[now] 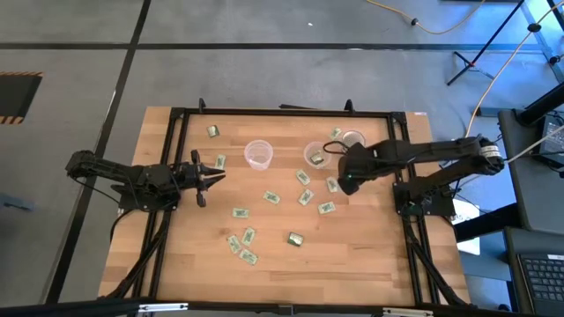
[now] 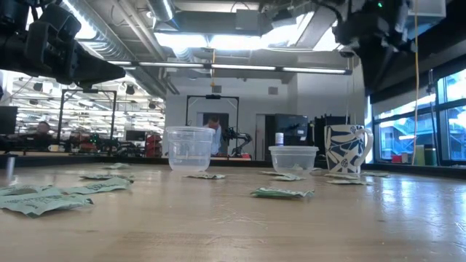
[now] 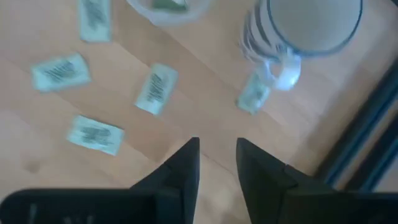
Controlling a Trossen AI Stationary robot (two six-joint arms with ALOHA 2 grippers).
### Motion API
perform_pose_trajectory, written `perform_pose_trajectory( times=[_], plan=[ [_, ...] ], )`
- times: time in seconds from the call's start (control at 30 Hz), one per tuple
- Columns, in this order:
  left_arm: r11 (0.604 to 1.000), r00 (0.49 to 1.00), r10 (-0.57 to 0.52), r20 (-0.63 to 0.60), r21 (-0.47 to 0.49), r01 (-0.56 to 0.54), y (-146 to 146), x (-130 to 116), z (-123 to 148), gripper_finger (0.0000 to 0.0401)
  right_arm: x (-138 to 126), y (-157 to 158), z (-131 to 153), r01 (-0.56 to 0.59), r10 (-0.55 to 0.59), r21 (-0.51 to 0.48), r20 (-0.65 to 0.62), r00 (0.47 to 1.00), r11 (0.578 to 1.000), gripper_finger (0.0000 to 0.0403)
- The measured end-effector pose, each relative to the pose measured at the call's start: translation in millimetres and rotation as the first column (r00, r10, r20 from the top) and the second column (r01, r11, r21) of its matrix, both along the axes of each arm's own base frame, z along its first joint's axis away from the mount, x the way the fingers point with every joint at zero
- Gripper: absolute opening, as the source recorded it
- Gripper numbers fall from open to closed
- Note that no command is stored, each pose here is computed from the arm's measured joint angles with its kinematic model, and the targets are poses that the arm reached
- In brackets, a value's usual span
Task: Pick and place Stevia / Truvia into bins
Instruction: Put the white stevia packet into the large transparent container
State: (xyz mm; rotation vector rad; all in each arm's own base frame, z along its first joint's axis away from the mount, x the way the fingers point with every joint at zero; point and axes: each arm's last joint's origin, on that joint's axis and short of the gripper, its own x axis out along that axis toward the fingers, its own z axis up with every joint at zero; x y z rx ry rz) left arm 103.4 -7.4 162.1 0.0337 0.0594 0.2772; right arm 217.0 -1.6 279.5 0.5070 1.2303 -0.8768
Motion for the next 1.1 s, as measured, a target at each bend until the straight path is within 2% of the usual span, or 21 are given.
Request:
perform_pose_trajectory(
  times=[0.17,0.4,0.67,1.0,1.1],
  plan=[
    [1.0,1.0,-0.001,-0.004,0.001,0.001,-0.1,0.0,-0.4,0.0059,-12.8,1.0,-35.2,0.042,-0.043,-0.006,-0.114,0.993,0.999,0.0108],
    [1.0,1.0,0.0,-0.004,0.001,0.0,0.0,0.0,-0.4,0.0059,-30.1,-0.4,-81.6,0.14,-0.142,-0.024,-0.174,0.974,0.99,0.0108],
    [1.0,1.0,-0.001,-0.004,0.001,0.001,0.0,0.0,-0.3,0.0059,-35.8,-4.3,-111.3,0.172,-0.179,-0.069,-0.106,0.978,0.983,0.0108],
    [1.0,1.0,0.0,-0.003,0.0,0.0,0.0,0.0,-0.4,0.0059,-43.3,-22.5,-132.3,0.251,-0.26,-0.137,-0.049,0.964,0.958,0.0108],
    [1.0,1.0,0.0,-0.003,0.0,0.0,0.0,0.0,-0.3,0.0059,-42.2,-25.1,-137.5,0.234,-0.239,-0.144,-0.018,0.971,0.961,0.0108]
  ],
)
